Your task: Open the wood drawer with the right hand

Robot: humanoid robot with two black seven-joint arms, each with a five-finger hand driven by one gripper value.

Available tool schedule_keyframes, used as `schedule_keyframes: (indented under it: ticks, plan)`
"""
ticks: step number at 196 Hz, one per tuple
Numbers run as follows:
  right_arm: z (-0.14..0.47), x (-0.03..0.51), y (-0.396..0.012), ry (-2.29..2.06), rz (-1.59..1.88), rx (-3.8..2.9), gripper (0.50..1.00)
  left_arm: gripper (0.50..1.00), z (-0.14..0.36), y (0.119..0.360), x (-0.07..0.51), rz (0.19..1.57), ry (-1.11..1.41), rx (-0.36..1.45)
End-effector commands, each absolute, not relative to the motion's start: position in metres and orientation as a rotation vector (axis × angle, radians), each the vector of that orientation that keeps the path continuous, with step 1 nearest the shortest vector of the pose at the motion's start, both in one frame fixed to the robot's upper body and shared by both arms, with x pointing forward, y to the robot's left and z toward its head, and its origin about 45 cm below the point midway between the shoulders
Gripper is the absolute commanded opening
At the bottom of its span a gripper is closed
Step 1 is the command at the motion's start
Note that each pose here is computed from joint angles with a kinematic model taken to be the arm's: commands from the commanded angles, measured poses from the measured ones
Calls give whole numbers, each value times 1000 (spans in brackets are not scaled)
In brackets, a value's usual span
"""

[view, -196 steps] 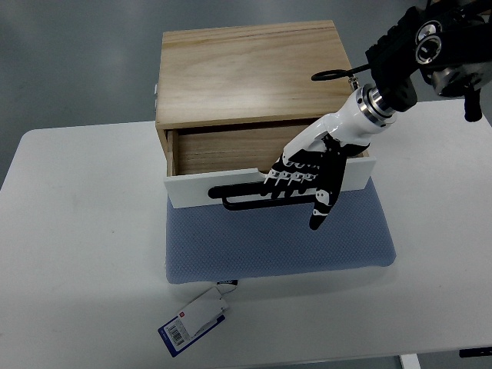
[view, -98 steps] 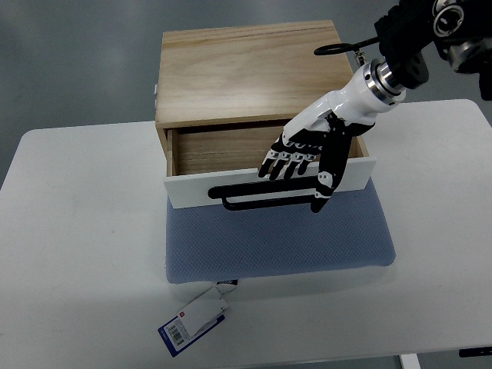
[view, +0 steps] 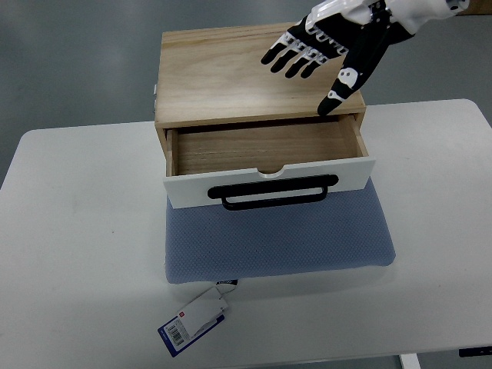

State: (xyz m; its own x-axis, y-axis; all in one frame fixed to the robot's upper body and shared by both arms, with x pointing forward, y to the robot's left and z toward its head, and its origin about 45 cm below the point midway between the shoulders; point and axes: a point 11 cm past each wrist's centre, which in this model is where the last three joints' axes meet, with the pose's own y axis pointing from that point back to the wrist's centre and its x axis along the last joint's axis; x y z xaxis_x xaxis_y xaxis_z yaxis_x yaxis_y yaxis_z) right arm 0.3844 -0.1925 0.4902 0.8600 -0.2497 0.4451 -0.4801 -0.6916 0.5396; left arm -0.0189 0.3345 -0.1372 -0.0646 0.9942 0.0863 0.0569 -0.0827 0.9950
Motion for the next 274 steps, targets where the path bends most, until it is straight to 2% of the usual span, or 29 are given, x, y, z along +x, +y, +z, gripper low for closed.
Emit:
schedule_keyframes:
  ticks: [1, 15, 16, 18, 31, 41, 42, 48, 65, 66, 82, 83, 88, 103, 104, 125, 126, 130, 149, 150, 156, 184, 194, 195, 212, 274]
  plan:
    - [501, 400, -226, -758, 433, 2425, 924, 1000, -137, 334, -19, 1295, 1258, 1279]
    - [502, 403, -233, -802, 428, 2436, 924, 1000, -137, 335, -19, 1297, 1257, 1280]
    - [504, 409, -253, -927, 414, 2458, 924, 1000, -137, 334, -19, 1295, 1258, 1279]
    - [505, 411, -258, -958, 410, 2462, 924, 1000, -137, 334, -19, 1295, 1258, 1279]
    - [506, 419, -287, -1122, 381, 2470, 924, 1000, -137, 334, -19, 1295, 1258, 1279]
    - [506, 419, -287, -1122, 381, 2470, 924, 1000, -137, 334, -19, 1295, 1258, 1279]
    - [505, 425, -307, -1242, 358, 2472, 924, 1000, -137, 334, -19, 1295, 1258, 1279]
    - [504, 429, -318, -1316, 343, 2474, 924, 1000, -137, 334, -19, 1295, 1258, 1279]
    - [502, 434, -329, -1386, 323, 2475, 924, 1000, -137, 334, -19, 1295, 1258, 1279]
    - [495, 441, -348, -1509, 282, 2466, 924, 1000, -137, 334, -19, 1295, 1258, 1279]
    - [489, 445, -362, -1592, 248, 2457, 924, 1000, -137, 334, -19, 1295, 1258, 1279]
    - [480, 450, -380, -1706, 198, 2445, 924, 1000, -137, 334, -19, 1295, 1258, 1279]
    - [475, 451, -388, -1757, 174, 2435, 924, 1000, -137, 335, -19, 1297, 1257, 1280]
    - [469, 453, -393, -1795, 147, 2434, 924, 1000, -137, 334, -19, 1295, 1258, 1279]
    - [453, 459, -400, -1880, 75, 2428, 924, 1000, -137, 334, -19, 1296, 1257, 1278]
    - [434, 463, -409, -1975, -1, 2403, 924, 1000, -137, 335, -19, 1297, 1257, 1280]
    - [416, 467, -419, -2063, -74, 2368, 924, 1000, -137, 334, -19, 1296, 1257, 1278]
    - [408, 468, -422, -2092, -105, 2357, 924, 1000, -137, 334, -19, 1295, 1258, 1279]
    - [393, 470, -428, -2140, -162, 2337, 924, 1000, -137, 334, -19, 1295, 1258, 1279]
    - [372, 473, -432, -2188, -219, 2314, 926, 1000, -137, 335, -19, 1297, 1257, 1280]
    - [358, 472, -436, -2212, -247, 2291, 924, 1000, -137, 334, -19, 1295, 1258, 1279]
    - [321, 467, -454, -2309, -288, 2209, 924, 1000, -137, 334, -19, 1295, 1258, 1279]
    - [321, 467, -454, -2309, -288, 2209, 924, 1000, -137, 334, -19, 1295, 1258, 1279]
    - [304, 465, -453, -2317, -326, 2189, 926, 1000, -137, 334, -19, 1295, 1258, 1279]
    - [282, 466, -442, -2315, -402, 2190, 926, 1000, -137, 334, -19, 1295, 1258, 1279]
    - [245, 461, -428, -2402, -615, 2203, 930, 1000, -137, 335, -19, 1297, 1257, 1280]
